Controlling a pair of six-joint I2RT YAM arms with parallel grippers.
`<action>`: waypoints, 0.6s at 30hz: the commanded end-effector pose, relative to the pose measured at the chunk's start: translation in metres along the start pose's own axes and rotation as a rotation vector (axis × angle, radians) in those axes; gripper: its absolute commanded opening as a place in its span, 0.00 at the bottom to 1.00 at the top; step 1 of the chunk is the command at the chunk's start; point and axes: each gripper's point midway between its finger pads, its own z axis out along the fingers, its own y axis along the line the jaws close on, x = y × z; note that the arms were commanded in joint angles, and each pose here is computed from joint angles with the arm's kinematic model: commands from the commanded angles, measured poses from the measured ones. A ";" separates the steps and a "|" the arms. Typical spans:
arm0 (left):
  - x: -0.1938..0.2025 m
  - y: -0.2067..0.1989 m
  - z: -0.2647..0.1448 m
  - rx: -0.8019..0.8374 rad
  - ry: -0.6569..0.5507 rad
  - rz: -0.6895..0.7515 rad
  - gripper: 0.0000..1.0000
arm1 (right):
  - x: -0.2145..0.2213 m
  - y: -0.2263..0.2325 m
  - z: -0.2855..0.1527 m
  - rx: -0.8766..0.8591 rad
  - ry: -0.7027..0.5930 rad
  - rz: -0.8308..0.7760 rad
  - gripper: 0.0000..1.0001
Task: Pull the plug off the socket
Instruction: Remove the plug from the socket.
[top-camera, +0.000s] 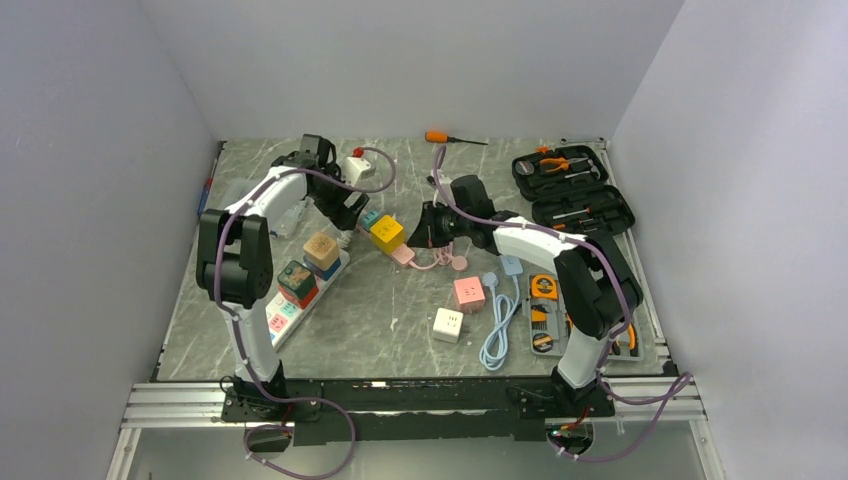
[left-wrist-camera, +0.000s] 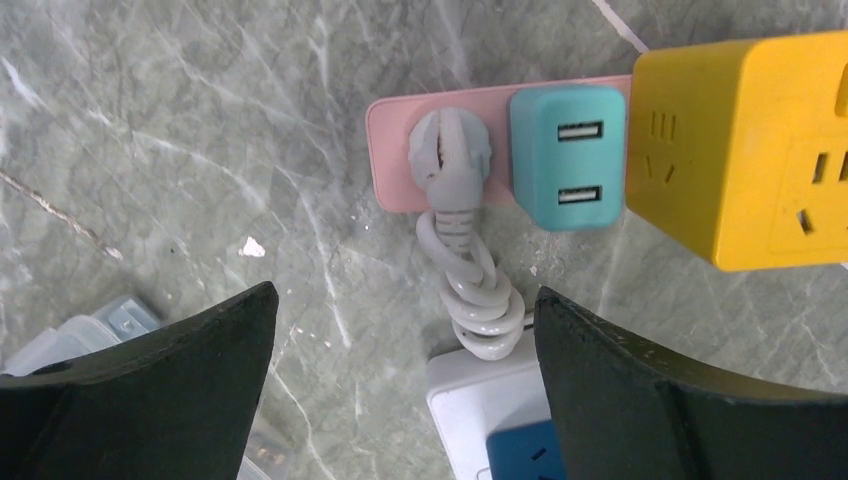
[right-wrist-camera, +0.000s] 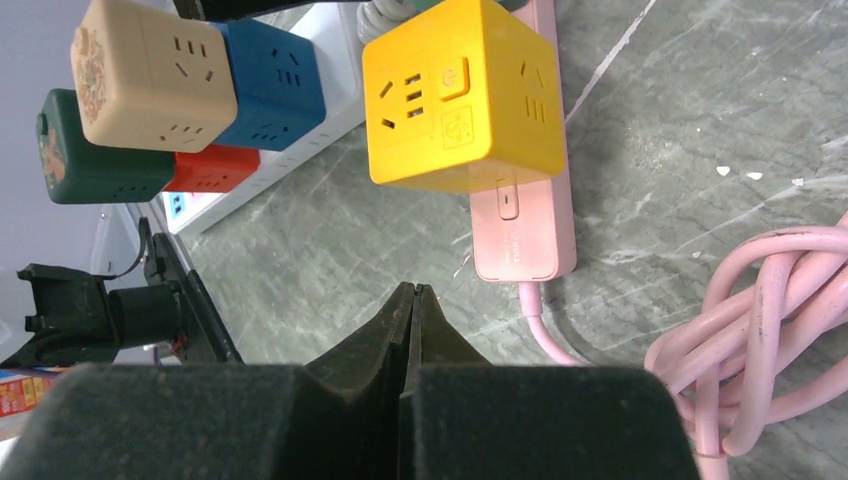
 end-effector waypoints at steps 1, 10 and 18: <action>-0.010 -0.003 0.006 0.027 0.004 0.036 0.98 | -0.005 0.003 -0.001 -0.001 -0.031 -0.011 0.00; 0.010 -0.011 0.028 0.039 0.075 0.043 0.75 | -0.018 0.002 -0.008 0.018 -0.063 -0.014 0.00; -0.006 -0.016 0.032 0.088 0.029 0.041 0.34 | -0.021 -0.002 -0.021 0.010 -0.082 -0.003 0.08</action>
